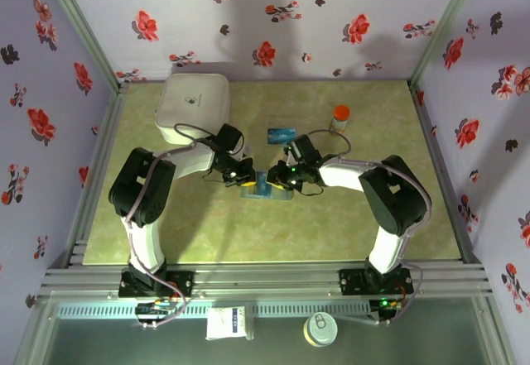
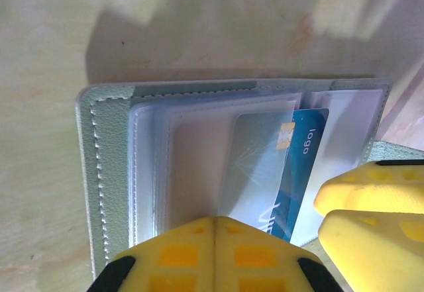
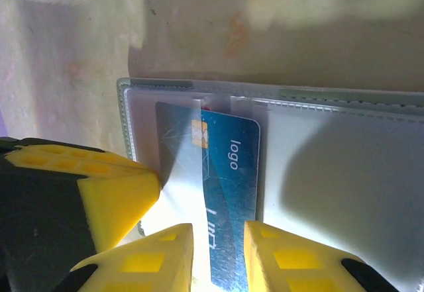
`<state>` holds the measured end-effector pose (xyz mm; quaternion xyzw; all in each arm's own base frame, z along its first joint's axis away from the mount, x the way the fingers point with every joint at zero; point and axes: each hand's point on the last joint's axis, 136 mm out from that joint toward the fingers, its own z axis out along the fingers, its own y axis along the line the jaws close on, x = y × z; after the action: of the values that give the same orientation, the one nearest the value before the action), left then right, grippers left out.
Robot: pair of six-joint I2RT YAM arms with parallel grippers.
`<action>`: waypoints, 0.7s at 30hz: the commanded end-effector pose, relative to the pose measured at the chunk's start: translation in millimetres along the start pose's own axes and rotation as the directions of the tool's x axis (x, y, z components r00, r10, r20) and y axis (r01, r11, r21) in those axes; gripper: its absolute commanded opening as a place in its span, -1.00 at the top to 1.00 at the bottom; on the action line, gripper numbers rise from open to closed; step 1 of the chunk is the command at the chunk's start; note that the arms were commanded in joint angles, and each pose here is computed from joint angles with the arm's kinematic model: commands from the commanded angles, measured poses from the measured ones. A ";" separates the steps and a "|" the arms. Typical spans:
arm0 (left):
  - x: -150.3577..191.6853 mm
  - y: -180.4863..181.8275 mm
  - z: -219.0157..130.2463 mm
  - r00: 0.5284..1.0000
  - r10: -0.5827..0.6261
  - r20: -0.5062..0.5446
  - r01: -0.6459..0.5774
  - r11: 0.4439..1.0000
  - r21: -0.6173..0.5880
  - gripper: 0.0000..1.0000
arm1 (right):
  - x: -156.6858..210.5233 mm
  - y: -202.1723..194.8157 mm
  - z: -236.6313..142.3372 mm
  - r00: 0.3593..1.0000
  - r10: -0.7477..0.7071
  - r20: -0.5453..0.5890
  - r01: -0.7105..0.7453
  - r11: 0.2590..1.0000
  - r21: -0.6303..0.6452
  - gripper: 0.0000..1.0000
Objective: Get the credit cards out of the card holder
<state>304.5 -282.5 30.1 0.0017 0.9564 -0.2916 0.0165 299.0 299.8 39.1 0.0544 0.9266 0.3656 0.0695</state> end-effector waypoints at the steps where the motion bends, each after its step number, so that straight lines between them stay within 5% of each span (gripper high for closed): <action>1: 5.2 7.5 3.7 1.000 0.002 -0.016 -0.002 1.000 -0.030 1.00 | 4.4 -9.9 6.3 0.999 0.028 -0.023 -0.028 1.000 0.005 0.45; 21: 9.9 15.9 8.3 0.999 -0.006 -0.039 0.004 0.998 -0.058 1.00 | 0.5 -0.2 10.2 1.000 0.025 -0.014 -0.025 0.998 -0.066 0.55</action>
<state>304.3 -281.6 29.3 0.0008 0.9572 -0.2889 0.0160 300.0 305.8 33.0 0.0573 0.9181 0.3870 0.0640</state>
